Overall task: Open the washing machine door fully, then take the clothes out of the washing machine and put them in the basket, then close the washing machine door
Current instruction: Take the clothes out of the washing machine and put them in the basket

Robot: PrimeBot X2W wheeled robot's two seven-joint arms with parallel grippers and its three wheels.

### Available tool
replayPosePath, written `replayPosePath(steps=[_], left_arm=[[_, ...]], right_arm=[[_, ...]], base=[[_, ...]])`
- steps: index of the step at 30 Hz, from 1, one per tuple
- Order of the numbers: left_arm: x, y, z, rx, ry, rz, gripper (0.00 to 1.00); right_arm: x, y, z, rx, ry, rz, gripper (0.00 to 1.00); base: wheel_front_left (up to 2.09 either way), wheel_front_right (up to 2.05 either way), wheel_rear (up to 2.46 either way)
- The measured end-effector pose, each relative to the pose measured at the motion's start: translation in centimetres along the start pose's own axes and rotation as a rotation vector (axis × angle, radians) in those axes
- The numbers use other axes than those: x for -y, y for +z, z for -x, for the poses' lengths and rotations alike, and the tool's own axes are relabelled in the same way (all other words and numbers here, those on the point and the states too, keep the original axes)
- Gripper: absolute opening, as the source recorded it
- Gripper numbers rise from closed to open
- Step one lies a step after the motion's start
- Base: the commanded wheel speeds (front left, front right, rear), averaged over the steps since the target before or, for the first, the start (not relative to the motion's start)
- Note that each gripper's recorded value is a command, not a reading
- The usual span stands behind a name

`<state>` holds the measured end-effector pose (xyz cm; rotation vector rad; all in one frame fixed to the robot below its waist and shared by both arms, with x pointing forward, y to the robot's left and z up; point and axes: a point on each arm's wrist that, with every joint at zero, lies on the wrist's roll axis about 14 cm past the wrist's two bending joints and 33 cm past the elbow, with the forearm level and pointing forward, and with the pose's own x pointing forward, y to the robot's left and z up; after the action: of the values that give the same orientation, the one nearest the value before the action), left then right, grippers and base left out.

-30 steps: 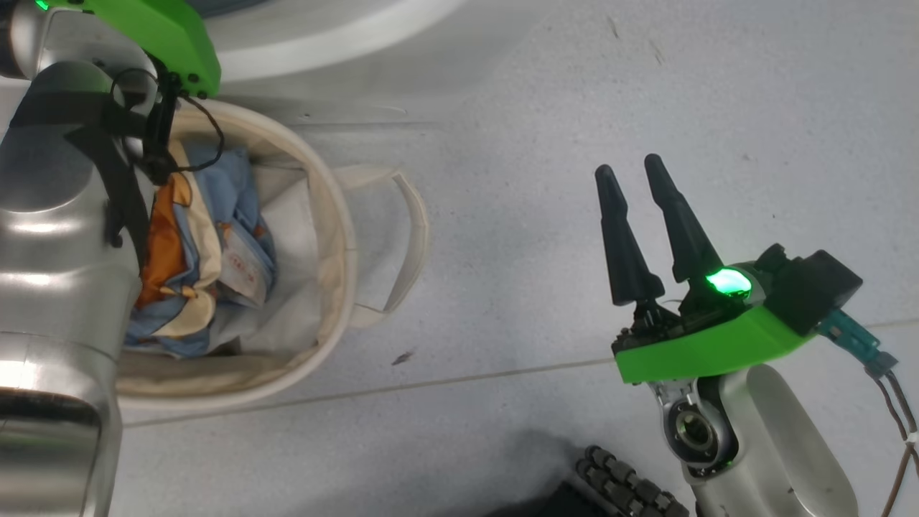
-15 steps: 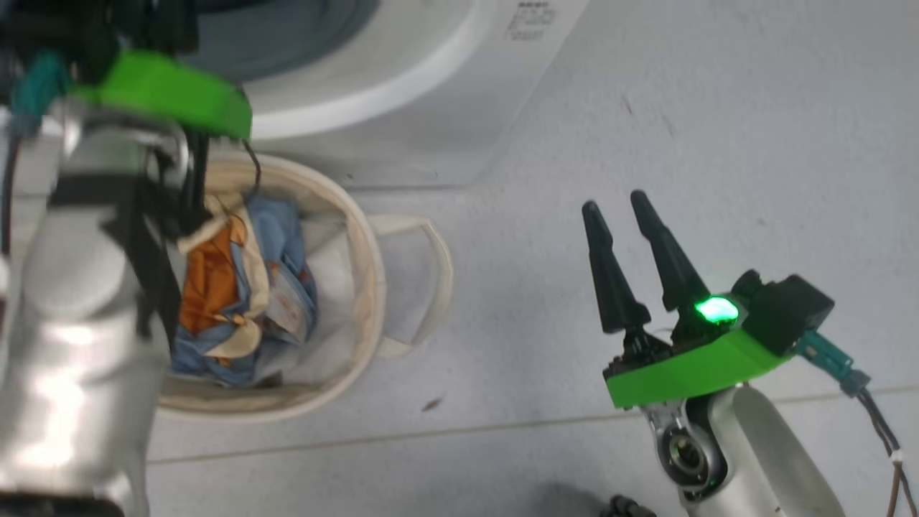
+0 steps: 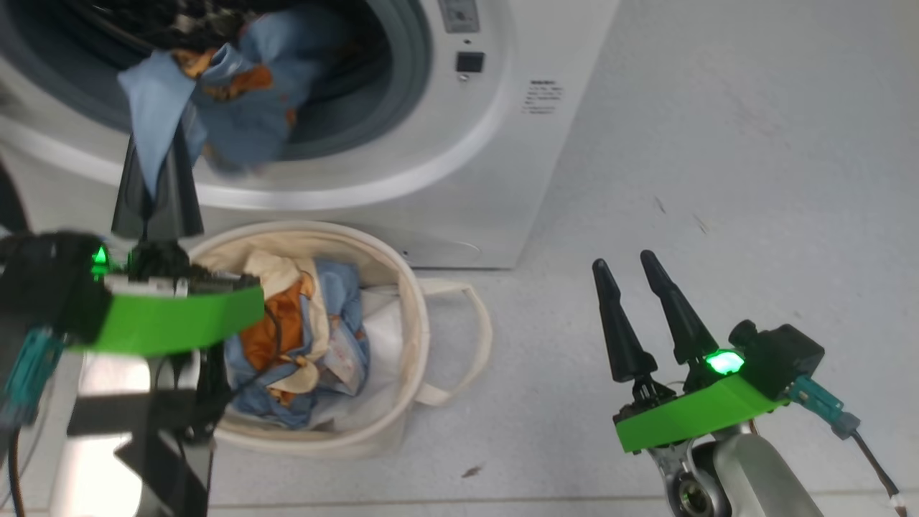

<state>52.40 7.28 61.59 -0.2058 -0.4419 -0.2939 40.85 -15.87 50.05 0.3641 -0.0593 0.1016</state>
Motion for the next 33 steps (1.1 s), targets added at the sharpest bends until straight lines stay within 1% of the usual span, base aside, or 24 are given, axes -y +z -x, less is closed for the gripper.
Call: replayPosePath(steps=[4,7,10,16,20,23,28,29,33], left_arm=[[-0.8,3.1,1.5,0.065,0.043,0.006,0.0],[-0.9,6.2,1.8,0.148,0.051,0.004,0.0],[-0.5,9.1,1.9,0.234,0.037,-0.016,0.0],[0.2,13.1,2.2,0.358,0.015,-0.041,0.0],[0.3,13.0,2.4,0.35,0.014,-0.052,0.0],[0.3,12.1,2.3,0.323,0.015,-0.051,0.0],[-0.2,8.4,2.7,0.21,0.025,-0.046,0.0],[-0.5,7.0,2.9,0.166,0.033,-0.051,0.0],[-1.3,5.0,3.4,0.104,0.056,-0.054,0.0]], right_arm=[[-1.2,0.3,-0.1,0.01,0.036,-0.006,1.0],[-1.8,0.4,-0.2,0.013,0.051,-0.01,1.0],[-1.9,0.3,-0.1,0.01,0.054,-0.011,1.0],[-1.8,0.6,0.2,0.016,0.049,-0.009,1.0],[-1.8,0.5,0.3,0.015,0.05,-0.009,1.0],[-1.7,0.4,0.3,0.011,0.046,-0.01,1.0],[-1.5,0.2,0.3,0.005,0.04,-0.01,1.0],[-1.4,0.1,0.3,0.003,0.036,-0.01,1.0],[-1.3,-0.2,0.2,-0.006,0.033,-0.012,1.0]], base=[[0.0,0.0,0.0],[0.0,0.0,0.0],[0.0,0.0,0.0],[0.0,0.0,0.0],[0.0,0.0,0.0],[0.0,0.0,0.0],[0.0,0.0,0.0],[0.0,0.0,0.0],[0.0,0.0,0.0]])
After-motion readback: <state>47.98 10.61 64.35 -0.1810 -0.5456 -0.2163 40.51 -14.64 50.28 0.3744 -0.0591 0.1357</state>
